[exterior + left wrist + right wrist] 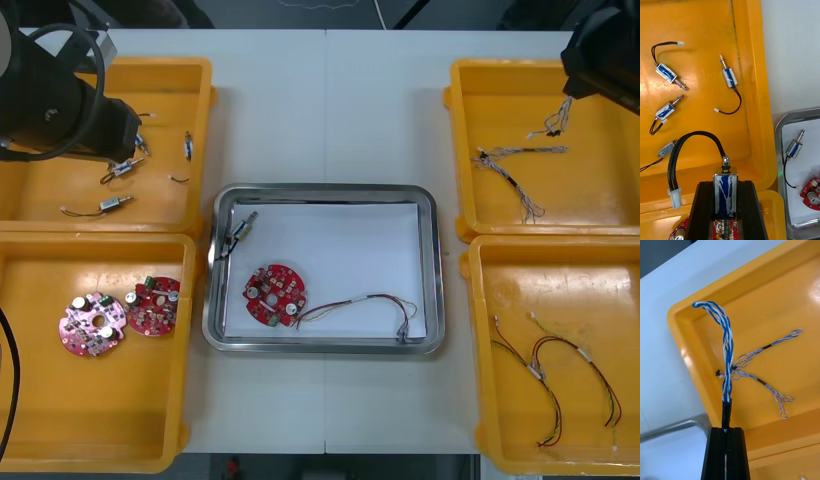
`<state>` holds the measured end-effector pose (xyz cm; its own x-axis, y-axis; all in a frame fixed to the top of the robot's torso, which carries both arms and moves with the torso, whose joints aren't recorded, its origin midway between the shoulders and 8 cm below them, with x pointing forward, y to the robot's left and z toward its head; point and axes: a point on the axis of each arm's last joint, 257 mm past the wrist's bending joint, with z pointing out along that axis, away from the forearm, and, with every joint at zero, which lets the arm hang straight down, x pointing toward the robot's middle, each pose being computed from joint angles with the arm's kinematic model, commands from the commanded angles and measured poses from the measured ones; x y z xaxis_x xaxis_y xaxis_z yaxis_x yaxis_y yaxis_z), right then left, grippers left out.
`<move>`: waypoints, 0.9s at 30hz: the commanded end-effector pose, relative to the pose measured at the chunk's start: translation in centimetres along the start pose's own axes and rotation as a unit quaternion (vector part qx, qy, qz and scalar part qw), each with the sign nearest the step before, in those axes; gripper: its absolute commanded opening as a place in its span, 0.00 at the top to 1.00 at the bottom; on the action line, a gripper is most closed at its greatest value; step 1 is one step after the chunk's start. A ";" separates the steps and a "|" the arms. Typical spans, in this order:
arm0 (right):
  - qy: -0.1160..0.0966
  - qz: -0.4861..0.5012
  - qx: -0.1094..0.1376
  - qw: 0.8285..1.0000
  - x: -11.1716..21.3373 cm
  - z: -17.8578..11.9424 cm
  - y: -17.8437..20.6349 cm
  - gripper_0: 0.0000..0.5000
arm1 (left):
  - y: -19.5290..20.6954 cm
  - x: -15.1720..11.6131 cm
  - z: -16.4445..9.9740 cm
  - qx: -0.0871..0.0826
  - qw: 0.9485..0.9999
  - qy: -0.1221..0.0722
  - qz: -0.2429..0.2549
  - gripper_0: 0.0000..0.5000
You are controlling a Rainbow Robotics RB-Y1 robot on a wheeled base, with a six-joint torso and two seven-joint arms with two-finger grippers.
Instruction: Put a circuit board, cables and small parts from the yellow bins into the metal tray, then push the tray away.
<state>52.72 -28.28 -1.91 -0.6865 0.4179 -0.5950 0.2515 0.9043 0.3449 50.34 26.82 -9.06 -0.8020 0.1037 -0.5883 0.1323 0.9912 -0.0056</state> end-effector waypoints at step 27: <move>0.054 -0.690 -0.065 0.719 18.5 1.2 9.5 1.00 | 0.8 -0.7 -1.4 -0.002 0.999 -0.022 -0.034 1.00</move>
<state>43.31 -12.42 -9.74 -0.3642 -0.8243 -0.4335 -0.7615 0.5315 -0.3709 50.38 27.09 -8.81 -0.7991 0.0933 -0.5938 0.1248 0.9921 -0.0121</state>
